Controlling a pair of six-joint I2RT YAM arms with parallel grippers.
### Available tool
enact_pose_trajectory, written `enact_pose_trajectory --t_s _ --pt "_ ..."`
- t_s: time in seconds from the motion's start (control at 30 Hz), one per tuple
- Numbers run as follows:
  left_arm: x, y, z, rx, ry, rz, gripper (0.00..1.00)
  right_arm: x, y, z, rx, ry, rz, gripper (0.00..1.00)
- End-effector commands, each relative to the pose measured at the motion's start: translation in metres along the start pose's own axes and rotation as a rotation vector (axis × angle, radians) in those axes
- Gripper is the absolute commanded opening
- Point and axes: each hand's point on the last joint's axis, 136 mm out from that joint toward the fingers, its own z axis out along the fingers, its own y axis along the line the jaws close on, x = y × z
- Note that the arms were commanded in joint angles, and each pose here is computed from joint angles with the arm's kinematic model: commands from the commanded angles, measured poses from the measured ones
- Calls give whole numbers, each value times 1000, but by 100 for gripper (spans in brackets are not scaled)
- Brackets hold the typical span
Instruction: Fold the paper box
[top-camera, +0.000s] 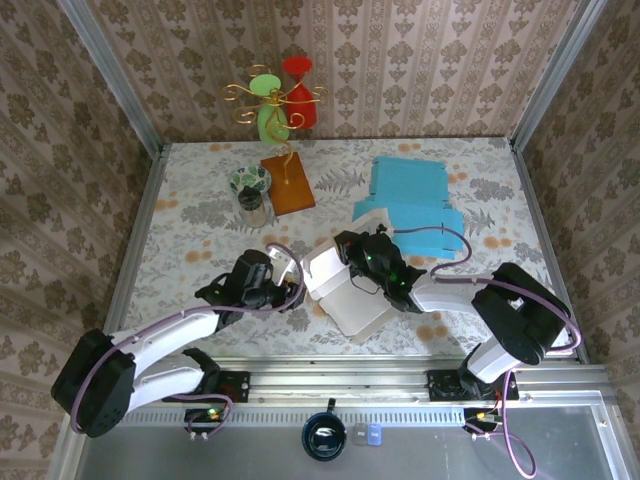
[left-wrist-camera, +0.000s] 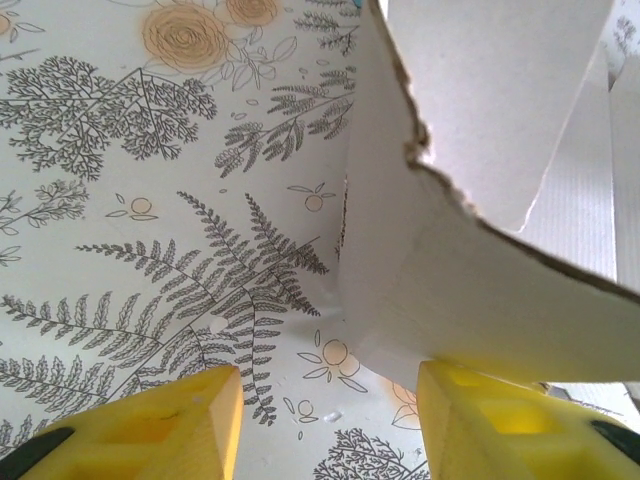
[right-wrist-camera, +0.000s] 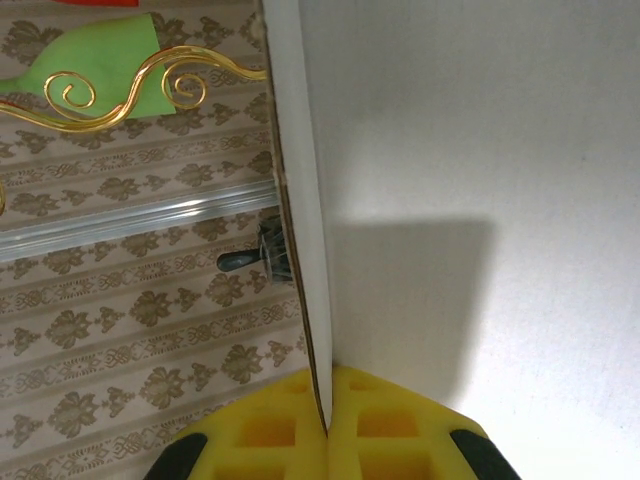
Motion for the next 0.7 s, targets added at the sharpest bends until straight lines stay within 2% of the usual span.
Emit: enact_pose_trajectory --t_s 0.0,0.43,0.67 --pt "-12 -1 0 -34 -15 45 49 2 9 -10 -67 8 -3 0" --pt "-15 -13 7 -25 -18 138 47 0 -18 -20 -34 10 9 0" --pt "-20 -19 10 -11 -30 183 47 0 -20 -20 -36 14 21 0"
